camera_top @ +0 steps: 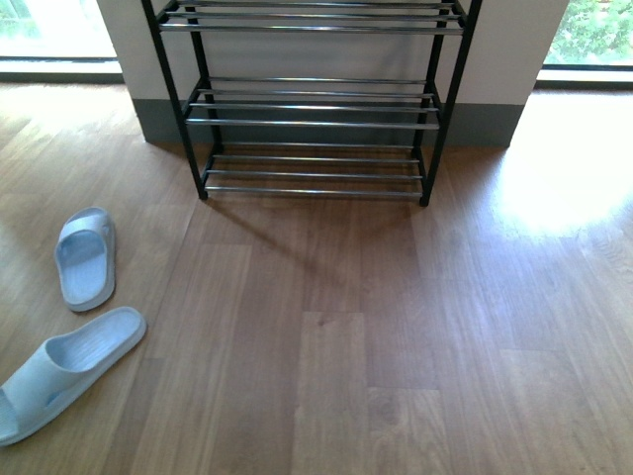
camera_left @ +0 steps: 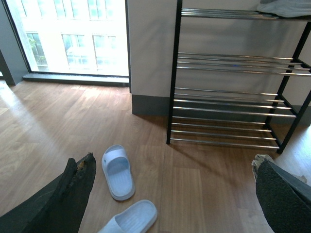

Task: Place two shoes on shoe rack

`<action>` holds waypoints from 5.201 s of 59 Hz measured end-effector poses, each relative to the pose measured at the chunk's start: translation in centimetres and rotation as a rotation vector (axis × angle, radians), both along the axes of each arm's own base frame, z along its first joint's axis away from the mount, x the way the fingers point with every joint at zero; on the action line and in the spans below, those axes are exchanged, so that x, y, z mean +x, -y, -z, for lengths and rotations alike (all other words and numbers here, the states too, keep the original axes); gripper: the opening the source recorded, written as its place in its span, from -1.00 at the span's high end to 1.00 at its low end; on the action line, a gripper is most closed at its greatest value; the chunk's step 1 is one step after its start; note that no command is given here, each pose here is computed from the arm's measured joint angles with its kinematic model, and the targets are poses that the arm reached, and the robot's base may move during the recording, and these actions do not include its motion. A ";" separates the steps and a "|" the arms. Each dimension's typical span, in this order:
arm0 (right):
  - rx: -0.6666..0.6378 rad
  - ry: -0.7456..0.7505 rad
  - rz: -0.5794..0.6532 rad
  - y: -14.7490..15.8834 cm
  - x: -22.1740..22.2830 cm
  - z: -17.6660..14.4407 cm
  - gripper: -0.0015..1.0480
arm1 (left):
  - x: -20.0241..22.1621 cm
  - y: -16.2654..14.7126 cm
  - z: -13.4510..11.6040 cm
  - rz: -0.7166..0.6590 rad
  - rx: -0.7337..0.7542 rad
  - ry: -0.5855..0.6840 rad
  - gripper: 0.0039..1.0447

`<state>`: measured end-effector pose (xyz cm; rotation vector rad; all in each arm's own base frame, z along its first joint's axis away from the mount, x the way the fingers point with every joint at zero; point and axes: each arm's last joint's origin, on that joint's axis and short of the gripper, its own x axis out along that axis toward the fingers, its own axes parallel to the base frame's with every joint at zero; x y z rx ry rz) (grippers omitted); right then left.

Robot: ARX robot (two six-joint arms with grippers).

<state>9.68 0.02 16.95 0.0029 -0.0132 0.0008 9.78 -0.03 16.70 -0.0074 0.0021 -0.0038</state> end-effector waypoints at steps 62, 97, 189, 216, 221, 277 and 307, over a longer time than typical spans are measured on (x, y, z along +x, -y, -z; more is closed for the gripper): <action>0.000 0.000 -0.001 0.0 0.0 0.0 -0.82 | 0.0 0.0 0.0 -0.003 0.000 0.000 -0.83; 0.000 0.001 -0.001 0.0 0.0 0.0 -0.82 | 0.0 0.0 0.0 -0.003 0.000 0.000 -0.83; 0.000 0.002 -0.001 0.0 0.0 0.0 -0.82 | 0.0 0.0 0.0 -0.003 0.000 0.000 -0.83; 0.000 0.002 -0.002 0.0 0.0 0.0 -0.82 | 0.0 0.0 0.0 -0.003 0.000 0.000 -0.83; 0.000 0.002 -0.002 0.0 0.0 0.0 -0.82 | 0.0 0.0 0.0 -0.003 0.000 0.000 -0.83; 0.000 0.002 0.001 0.0 0.0 0.0 -0.82 | 8.4 -1.5 1.1 -0.387 -0.686 -0.307 -0.83; 0.000 0.002 0.001 0.0 0.0 0.0 -0.82 | 21.3 3.9 13.0 -0.331 -0.989 -0.659 -0.83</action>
